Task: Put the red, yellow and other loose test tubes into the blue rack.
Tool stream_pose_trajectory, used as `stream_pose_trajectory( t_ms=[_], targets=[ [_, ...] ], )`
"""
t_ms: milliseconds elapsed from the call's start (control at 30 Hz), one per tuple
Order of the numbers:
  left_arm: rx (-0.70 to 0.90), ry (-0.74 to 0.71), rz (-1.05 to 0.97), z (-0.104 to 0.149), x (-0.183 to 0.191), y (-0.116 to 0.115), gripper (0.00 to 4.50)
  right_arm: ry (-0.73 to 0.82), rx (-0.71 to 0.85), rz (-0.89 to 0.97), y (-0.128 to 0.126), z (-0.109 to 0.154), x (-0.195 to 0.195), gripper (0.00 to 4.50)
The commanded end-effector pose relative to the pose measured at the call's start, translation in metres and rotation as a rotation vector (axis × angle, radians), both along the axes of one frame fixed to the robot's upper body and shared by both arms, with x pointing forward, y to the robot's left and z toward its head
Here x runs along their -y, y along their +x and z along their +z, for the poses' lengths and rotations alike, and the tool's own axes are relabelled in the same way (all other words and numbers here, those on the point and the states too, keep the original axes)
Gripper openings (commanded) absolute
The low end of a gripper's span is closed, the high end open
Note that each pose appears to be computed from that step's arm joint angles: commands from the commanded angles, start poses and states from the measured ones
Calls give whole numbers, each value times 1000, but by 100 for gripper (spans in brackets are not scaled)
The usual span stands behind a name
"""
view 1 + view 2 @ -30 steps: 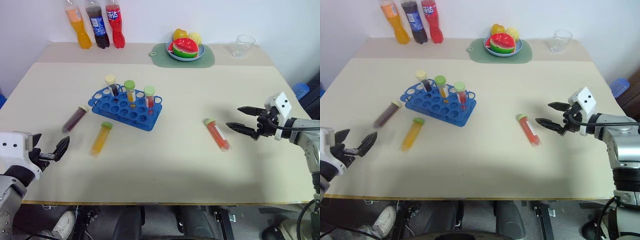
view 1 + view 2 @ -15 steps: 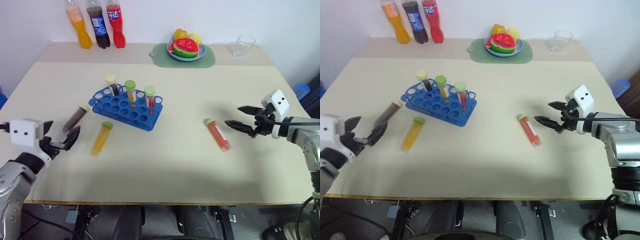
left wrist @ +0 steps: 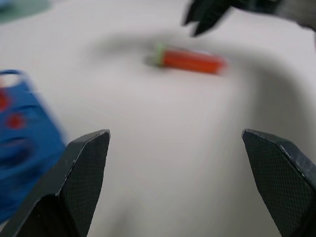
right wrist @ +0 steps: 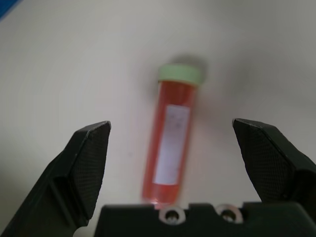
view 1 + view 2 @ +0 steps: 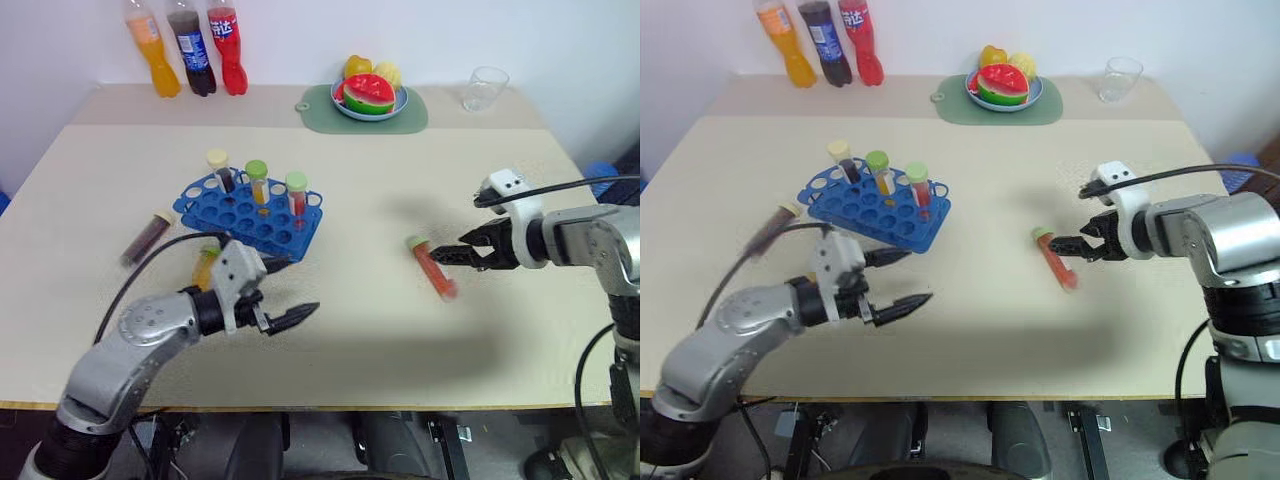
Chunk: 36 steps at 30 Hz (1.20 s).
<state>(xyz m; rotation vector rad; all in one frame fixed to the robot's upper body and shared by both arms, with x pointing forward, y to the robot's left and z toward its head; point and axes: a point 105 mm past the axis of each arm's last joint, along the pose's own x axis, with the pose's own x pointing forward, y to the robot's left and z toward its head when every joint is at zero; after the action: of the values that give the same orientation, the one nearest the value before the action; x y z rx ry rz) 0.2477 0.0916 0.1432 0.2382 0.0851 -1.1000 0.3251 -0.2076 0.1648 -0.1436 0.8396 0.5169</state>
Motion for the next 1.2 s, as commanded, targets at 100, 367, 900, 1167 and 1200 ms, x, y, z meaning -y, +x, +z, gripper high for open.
stream_pose_trajectory(
  t_ms=[100, 367, 900, 1167, 1200],
  targets=[
    [62, 6, -102, 1, 17, -12, 442, -54, -89, -78, 15, -8, -4, 436],
    [69, 7, -69, -2, 12, -17, 450, -128, -179, -139, 22, -22, -1, 383],
    [38, -101, 233, 4, -30, 5, 450, 152, 563, 429, 2, 51, -82, 72],
    [126, -222, 657, 11, -107, 36, 450, 471, 1073, 532, -11, 64, -165, 72],
    [136, -227, 681, 10, -114, 37, 450, 487, 1093, 544, -11, 59, -181, 72]
  ],
)
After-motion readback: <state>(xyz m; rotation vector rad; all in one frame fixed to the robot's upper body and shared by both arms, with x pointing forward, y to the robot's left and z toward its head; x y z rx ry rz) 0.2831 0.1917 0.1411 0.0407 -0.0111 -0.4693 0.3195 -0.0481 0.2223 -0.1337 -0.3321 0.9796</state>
